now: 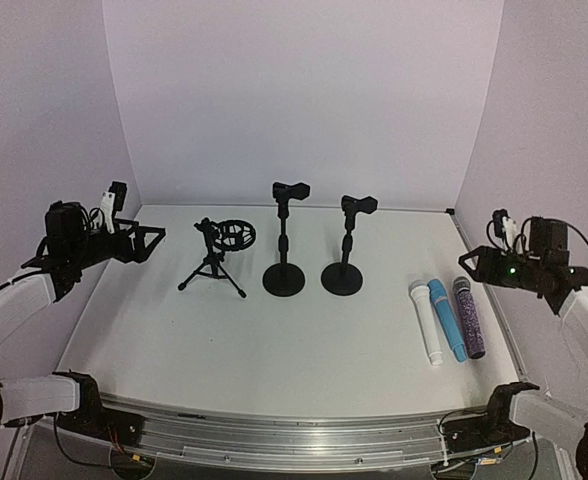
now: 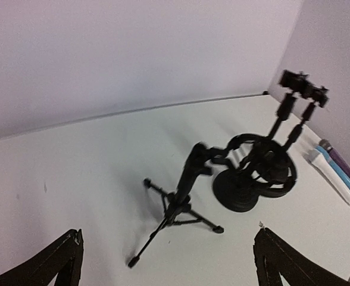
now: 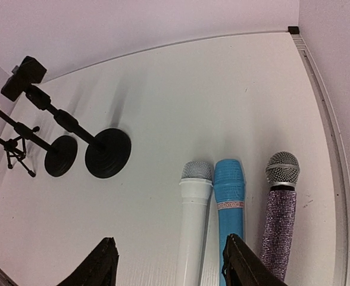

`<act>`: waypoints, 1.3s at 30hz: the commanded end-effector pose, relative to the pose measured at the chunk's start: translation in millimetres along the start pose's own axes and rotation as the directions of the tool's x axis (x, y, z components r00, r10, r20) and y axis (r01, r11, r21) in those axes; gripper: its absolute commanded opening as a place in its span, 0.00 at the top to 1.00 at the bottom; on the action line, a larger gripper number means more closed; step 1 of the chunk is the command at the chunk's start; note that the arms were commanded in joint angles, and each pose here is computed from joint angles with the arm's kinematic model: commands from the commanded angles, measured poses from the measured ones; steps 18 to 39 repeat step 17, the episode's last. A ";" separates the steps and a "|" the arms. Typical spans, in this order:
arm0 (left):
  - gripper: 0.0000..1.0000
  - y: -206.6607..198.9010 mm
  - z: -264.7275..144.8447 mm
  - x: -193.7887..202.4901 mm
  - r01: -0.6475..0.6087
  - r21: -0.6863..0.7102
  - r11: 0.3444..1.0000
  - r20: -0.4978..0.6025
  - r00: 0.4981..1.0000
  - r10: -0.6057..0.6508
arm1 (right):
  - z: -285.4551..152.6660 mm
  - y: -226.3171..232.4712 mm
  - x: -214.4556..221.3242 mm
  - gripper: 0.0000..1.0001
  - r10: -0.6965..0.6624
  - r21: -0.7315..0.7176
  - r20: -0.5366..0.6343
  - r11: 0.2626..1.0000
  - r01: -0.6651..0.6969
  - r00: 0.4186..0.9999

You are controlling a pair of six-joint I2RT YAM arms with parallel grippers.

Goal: Remove the microphone from the stand

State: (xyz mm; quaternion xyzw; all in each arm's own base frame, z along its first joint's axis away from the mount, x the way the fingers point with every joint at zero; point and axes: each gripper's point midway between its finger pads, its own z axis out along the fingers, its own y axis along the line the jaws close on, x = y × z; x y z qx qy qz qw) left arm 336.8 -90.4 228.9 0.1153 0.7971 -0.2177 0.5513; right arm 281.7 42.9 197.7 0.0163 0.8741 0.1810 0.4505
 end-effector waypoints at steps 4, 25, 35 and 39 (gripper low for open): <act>0.00 64.2 -40.0 56.6 0.096 -0.426 0.900 -0.054 0.990 -0.131 | 6.0 -24.4 22.0 0.42 -0.025 0.081 0.155 0.997 0.013 0.988; 0.00 43.6 -46.1 48.2 0.000 -0.319 0.948 -0.039 0.999 -0.013 | 13.3 -38.3 33.7 0.42 -0.017 0.126 0.176 0.992 -0.005 0.984; 0.00 43.6 -46.1 48.2 0.000 -0.319 0.948 -0.039 0.999 -0.013 | 13.3 -38.3 33.7 0.42 -0.017 0.126 0.176 0.992 -0.005 0.984; 0.00 43.6 -46.1 48.2 0.000 -0.319 0.948 -0.039 0.999 -0.013 | 13.3 -38.3 33.7 0.42 -0.017 0.126 0.176 0.992 -0.005 0.984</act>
